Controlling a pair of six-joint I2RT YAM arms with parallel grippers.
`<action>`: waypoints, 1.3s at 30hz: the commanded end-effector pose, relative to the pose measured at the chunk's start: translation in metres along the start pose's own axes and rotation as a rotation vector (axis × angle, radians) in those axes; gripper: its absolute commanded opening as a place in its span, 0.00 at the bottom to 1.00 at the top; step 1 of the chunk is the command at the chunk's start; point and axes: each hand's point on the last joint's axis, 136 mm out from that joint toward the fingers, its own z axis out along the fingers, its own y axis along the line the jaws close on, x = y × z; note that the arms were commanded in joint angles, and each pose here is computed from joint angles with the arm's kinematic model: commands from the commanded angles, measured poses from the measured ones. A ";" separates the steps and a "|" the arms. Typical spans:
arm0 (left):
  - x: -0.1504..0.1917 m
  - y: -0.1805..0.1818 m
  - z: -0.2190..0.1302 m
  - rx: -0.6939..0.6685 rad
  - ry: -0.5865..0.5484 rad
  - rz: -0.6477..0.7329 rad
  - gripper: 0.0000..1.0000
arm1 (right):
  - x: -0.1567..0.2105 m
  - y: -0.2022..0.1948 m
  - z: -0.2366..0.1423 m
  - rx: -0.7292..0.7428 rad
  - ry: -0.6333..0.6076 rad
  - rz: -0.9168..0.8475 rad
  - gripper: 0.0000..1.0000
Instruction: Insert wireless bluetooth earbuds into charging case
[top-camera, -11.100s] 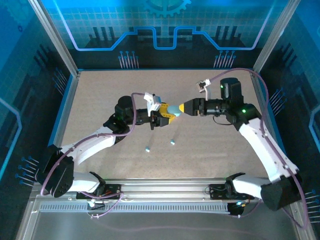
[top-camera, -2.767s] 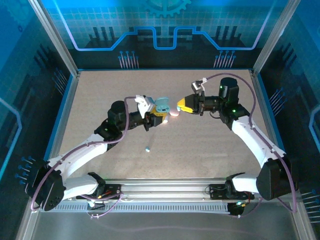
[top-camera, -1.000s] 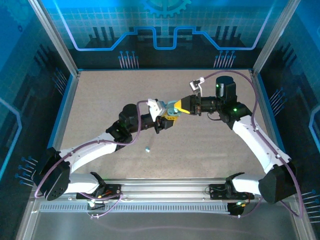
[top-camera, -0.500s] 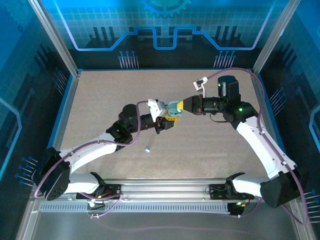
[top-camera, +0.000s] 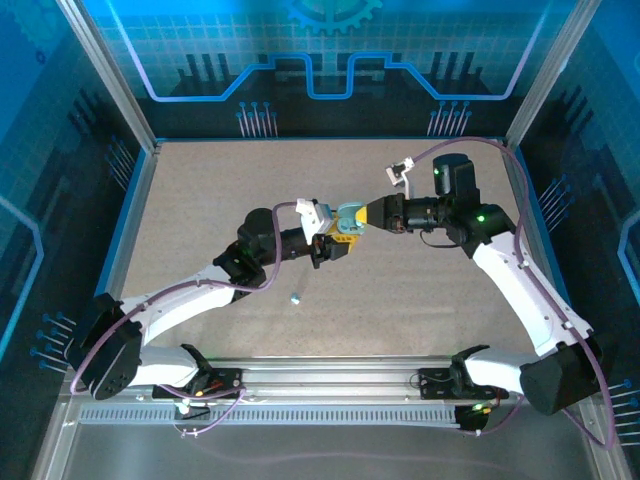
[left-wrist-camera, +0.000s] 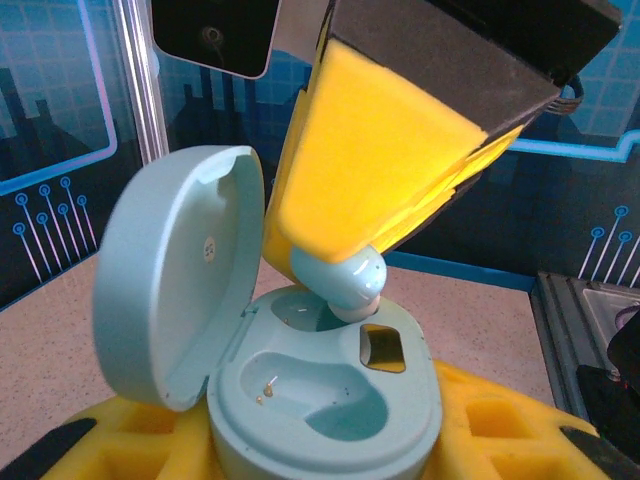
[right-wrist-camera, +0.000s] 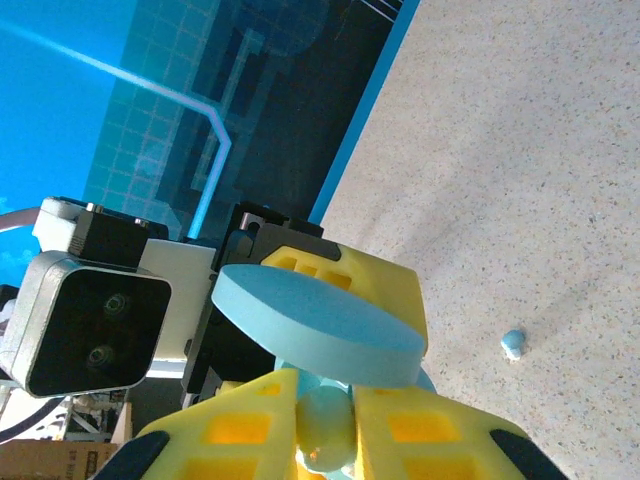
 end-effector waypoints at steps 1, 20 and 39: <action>-0.033 -0.012 0.001 0.057 -0.098 0.043 0.33 | 0.002 -0.003 0.000 0.045 0.013 -0.021 0.22; -0.029 -0.011 0.000 0.051 -0.090 0.035 0.33 | -0.002 0.007 -0.007 0.060 -0.008 -0.039 0.41; -0.022 -0.007 0.001 0.027 -0.064 0.027 0.32 | -0.003 0.014 -0.022 0.122 -0.048 -0.068 0.49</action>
